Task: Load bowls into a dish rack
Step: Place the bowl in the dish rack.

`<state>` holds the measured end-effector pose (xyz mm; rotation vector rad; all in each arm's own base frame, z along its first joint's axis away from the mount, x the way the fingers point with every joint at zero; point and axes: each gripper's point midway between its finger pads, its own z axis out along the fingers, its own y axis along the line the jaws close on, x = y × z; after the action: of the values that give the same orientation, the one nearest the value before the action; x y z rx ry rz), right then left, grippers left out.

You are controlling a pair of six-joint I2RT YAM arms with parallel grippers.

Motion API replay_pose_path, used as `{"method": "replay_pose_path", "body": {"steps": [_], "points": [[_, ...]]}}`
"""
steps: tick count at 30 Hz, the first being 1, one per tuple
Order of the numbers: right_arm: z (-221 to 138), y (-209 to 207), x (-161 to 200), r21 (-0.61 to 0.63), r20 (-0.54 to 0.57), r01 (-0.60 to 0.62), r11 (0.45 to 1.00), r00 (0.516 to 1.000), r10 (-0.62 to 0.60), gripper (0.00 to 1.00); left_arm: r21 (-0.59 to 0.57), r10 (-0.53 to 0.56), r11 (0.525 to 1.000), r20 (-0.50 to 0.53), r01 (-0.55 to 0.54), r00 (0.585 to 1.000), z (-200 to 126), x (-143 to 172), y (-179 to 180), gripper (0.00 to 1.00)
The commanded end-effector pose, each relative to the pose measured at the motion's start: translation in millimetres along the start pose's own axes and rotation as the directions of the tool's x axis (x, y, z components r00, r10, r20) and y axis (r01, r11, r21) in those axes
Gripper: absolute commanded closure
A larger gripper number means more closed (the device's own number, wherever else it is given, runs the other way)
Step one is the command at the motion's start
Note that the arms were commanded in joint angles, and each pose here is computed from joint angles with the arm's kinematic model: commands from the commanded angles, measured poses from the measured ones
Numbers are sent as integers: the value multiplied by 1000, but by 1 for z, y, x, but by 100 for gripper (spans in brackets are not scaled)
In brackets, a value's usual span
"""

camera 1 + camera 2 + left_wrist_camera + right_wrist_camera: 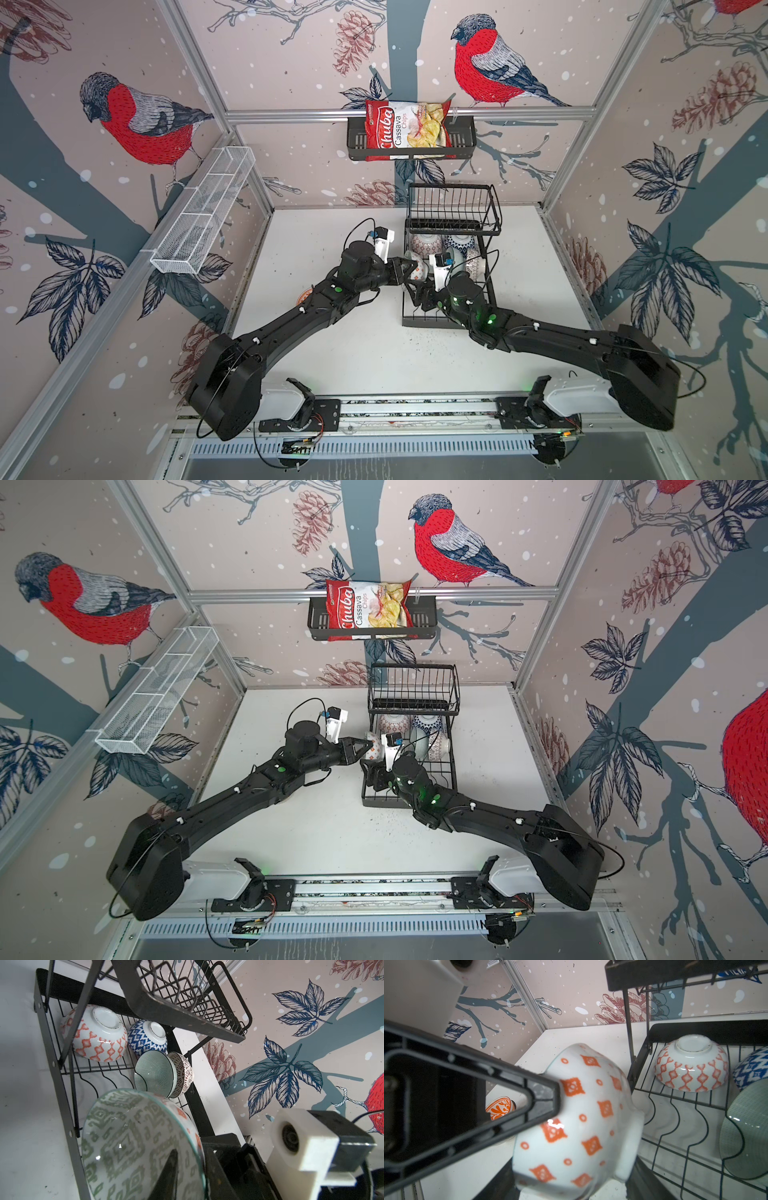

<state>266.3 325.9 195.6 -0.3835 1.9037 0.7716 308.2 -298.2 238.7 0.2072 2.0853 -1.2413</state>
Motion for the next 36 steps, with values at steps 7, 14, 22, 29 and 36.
{"method": "replay_pose_path", "body": {"steps": [7,14,22,29,36], "points": [[0,-1,-13,8,61,-24,1000,998,23,42,24,29,999,39,-30,999,2,-12,-8,69],[-1,-8,-13,37,61,-38,999,997,36,42,15,46,999,58,-47,997,-1,-18,-10,54],[-3,-19,-12,73,47,-34,997,998,30,42,-3,75,997,95,-75,993,-10,-29,-14,37],[-6,-37,-9,129,36,-30,991,999,26,42,-25,86,996,118,-83,989,-17,-32,-12,37],[-4,-61,-3,205,9,-12,979,1000,10,42,-35,70,997,125,-66,990,-22,-28,-4,36]]}}
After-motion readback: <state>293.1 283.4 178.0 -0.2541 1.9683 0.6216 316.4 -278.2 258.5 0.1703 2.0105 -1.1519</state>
